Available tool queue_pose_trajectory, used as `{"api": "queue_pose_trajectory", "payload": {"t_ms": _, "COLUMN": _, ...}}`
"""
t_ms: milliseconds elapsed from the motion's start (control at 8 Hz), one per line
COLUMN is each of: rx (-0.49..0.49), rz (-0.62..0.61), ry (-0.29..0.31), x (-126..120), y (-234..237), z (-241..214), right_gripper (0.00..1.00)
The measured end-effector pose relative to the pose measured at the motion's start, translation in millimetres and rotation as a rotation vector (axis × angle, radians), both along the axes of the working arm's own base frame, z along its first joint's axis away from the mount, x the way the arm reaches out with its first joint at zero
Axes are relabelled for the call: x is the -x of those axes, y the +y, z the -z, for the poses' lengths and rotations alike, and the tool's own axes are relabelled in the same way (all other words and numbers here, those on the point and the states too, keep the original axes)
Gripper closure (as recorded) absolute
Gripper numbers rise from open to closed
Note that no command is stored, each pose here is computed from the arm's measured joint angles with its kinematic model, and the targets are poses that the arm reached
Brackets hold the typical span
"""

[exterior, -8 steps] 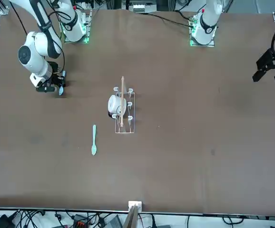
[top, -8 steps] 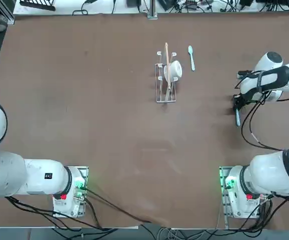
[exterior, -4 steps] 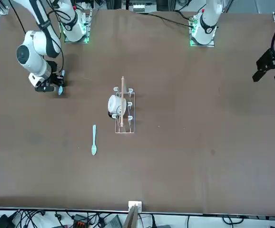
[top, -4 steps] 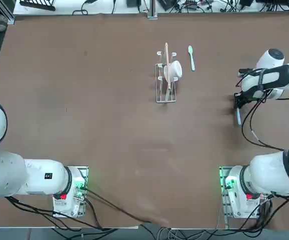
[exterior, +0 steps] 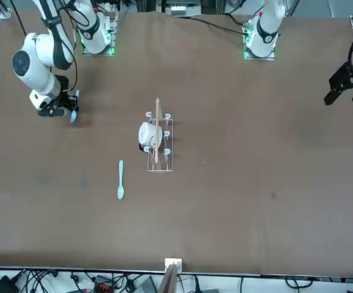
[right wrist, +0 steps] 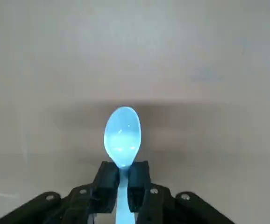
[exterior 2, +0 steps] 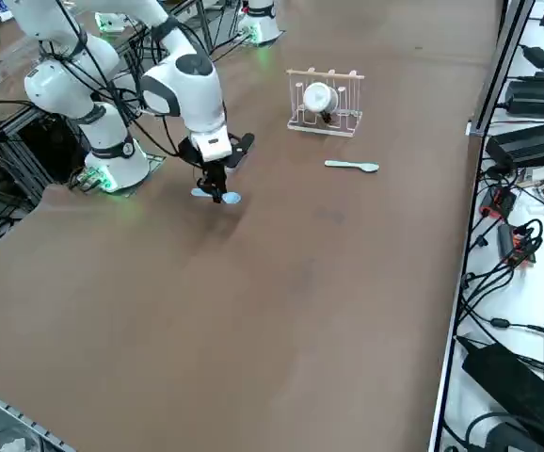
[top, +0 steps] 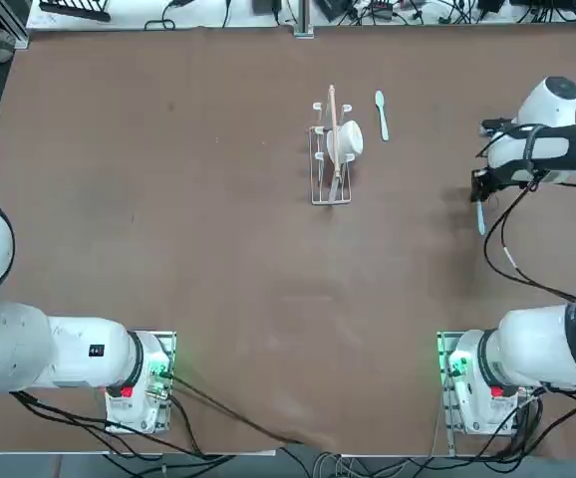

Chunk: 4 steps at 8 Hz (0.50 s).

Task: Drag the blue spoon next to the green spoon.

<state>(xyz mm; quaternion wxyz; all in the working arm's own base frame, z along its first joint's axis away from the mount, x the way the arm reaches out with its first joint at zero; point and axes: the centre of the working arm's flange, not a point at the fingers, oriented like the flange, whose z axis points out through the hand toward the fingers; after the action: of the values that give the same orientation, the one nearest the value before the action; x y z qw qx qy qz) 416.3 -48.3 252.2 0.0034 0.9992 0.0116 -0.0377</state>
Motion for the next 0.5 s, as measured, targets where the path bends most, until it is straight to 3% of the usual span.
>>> {"api": "queue_pose_trajectory", "payload": {"t_ms": 500, "rx": 0.007, "rz": -0.045, "ry": -0.043, "x": -55.3, "y": 16.4, "z": -50.8, "right_gripper": 0.85}}
